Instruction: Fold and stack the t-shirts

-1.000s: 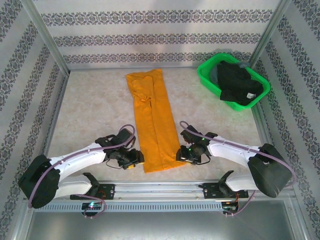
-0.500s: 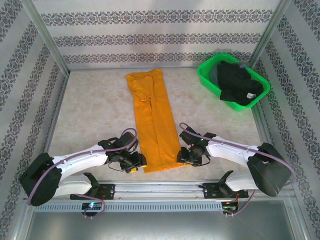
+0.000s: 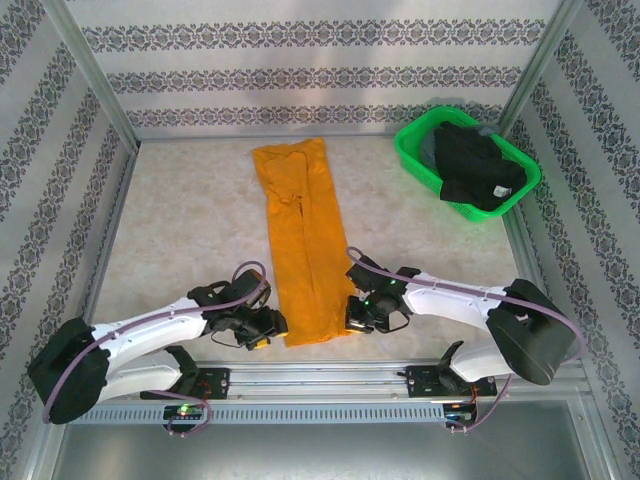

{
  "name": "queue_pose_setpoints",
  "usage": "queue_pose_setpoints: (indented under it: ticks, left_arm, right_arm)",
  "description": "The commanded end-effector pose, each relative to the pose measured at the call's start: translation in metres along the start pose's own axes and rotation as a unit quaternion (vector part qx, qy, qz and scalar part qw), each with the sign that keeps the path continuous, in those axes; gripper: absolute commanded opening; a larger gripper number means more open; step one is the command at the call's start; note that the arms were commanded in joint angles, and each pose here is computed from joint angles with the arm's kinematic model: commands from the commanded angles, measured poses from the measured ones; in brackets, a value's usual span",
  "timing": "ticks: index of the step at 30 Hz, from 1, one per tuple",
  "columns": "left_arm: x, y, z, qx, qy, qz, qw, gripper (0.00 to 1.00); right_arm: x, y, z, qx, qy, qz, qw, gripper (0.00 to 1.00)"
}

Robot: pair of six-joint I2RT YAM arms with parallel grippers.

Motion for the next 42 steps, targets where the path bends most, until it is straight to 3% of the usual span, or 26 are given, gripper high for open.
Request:
queue_pose_setpoints:
  ticks: [1,8,12,14,21,28,32,37,42]
  left_arm:
    - [0.010,0.003,0.005,-0.006,-0.038,-0.022,0.999,0.50]
    - [-0.012,0.028,0.002,0.003,-0.047,-0.008,0.999,0.47]
    - [-0.021,0.044,-0.007,-0.009,-0.052,-0.003,0.999,0.39]
    - [-0.026,0.047,-0.016,-0.030,-0.050,-0.007,0.998,0.33]
    - [-0.023,0.048,-0.033,-0.095,-0.072,-0.020,0.993,0.00]
    - [0.030,0.002,-0.002,-0.095,-0.097,-0.088,0.987,0.00]
    - [0.043,-0.016,0.012,-0.095,-0.117,-0.070,0.986,0.00]
    - [0.031,-0.021,0.004,-0.111,-0.101,-0.047,0.988,0.00]
    - [-0.010,-0.044,-0.024,-0.186,-0.067,-0.014,0.980,0.00]
  right_arm:
    - [0.024,-0.007,0.007,0.026,0.004,-0.045,0.999,0.00]
    - [0.017,-0.008,0.011,0.038,0.004,-0.041,0.998,0.00]
    - [0.011,-0.012,0.013,0.037,0.004,-0.041,0.998,0.00]
    - [0.008,-0.013,0.013,0.037,0.005,-0.042,0.998,0.00]
    - [-0.007,-0.019,0.014,0.036,0.015,-0.045,0.998,0.00]
    - [0.006,-0.026,0.024,0.079,-0.043,-0.032,0.995,0.00]
    - [0.021,-0.022,0.026,0.093,-0.054,-0.029,0.994,0.00]
    - [0.028,-0.019,0.020,0.088,-0.035,-0.043,0.995,0.00]
    - [0.039,-0.036,0.006,0.043,-0.006,-0.067,0.997,0.00]
Point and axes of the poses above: each hand's point on the last joint's axis, 136 mm out from that joint toward the fingers, its own y axis out along the fingers, its own x axis along the line the jaws close on, z = x × y, the point moved 5 cm from there along -y, back along the fingers, and after that the axes turned 8 degrees about y, right-handed, at the moved point
